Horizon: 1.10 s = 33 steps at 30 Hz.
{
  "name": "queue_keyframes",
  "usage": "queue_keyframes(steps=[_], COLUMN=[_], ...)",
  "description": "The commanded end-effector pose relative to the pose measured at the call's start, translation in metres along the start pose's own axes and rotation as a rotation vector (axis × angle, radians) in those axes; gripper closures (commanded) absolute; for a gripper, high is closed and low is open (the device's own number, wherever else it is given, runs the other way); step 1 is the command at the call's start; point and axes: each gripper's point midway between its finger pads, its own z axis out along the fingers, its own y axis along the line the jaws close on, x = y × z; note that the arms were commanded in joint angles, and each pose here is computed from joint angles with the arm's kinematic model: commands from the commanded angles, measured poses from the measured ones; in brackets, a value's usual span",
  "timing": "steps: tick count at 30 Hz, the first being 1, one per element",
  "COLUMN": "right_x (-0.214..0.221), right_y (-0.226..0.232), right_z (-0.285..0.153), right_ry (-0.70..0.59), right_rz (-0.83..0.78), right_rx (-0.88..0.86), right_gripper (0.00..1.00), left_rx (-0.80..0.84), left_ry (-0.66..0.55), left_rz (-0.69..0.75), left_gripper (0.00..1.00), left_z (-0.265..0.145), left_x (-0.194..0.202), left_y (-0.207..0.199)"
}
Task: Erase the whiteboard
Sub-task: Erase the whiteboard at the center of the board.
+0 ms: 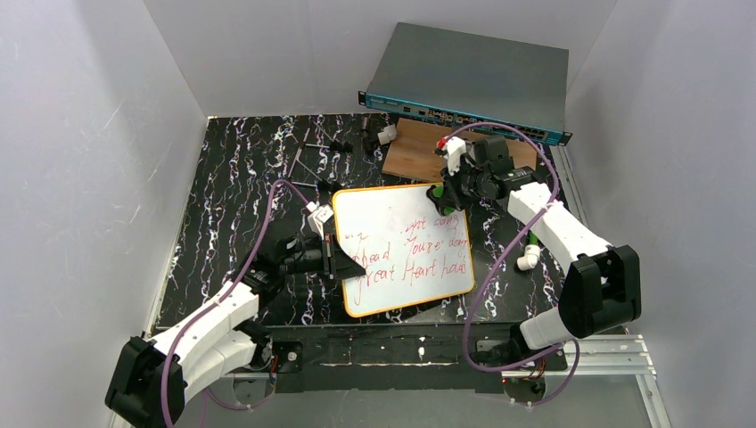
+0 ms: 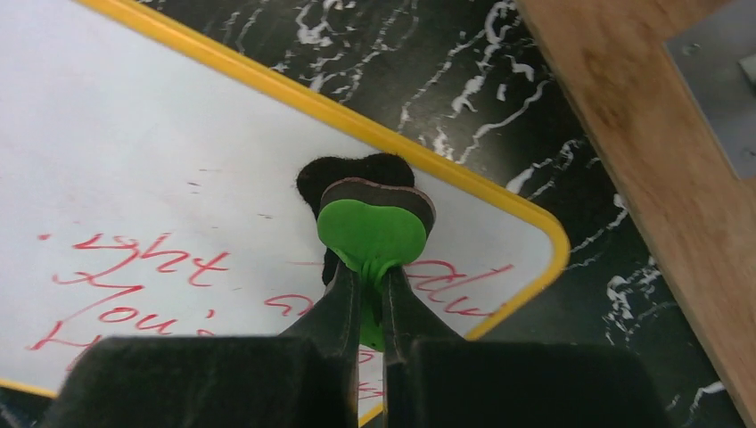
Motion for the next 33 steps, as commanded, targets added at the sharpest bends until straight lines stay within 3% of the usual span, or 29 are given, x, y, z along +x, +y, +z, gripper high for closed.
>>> queue_keyframes(steps=[1,10,14,26,30,33], right_x=[0.012,0.021,0.012,0.015,0.021,0.023], right_y=[-0.035,0.060,0.084,-0.013,-0.020,-0.002], right_z=[0.002,0.009,0.006,0.002,0.001,0.003], right_ry=[0.022,0.015,-0.014,-0.006,0.016,0.014], right_rz=[0.003,-0.076,-0.065,-0.017,-0.034,-0.033], right_rx=[0.156,-0.291,-0.400,0.040,0.072,-0.022], right_gripper=[0.99,0.99,0.99,0.99,0.99,0.99], left_rx=[0.266,0.267,0.267,0.269,0.271,0.273], left_ry=[-0.052,-0.054,-0.053,-0.047,-0.045,-0.049], left_rz=[0.312,0.313,0.310,0.315,0.317,0.319], left_gripper=[1.00,1.00,1.00,1.00,1.00,1.00], left_z=[-0.009,-0.008,-0.008,-0.008,-0.008,-0.008], left_x=[-0.026,-0.027,-0.027,-0.025,-0.026,-0.027], left_y=[-0.070,-0.070,-0.071,-0.070,-0.071,-0.072])
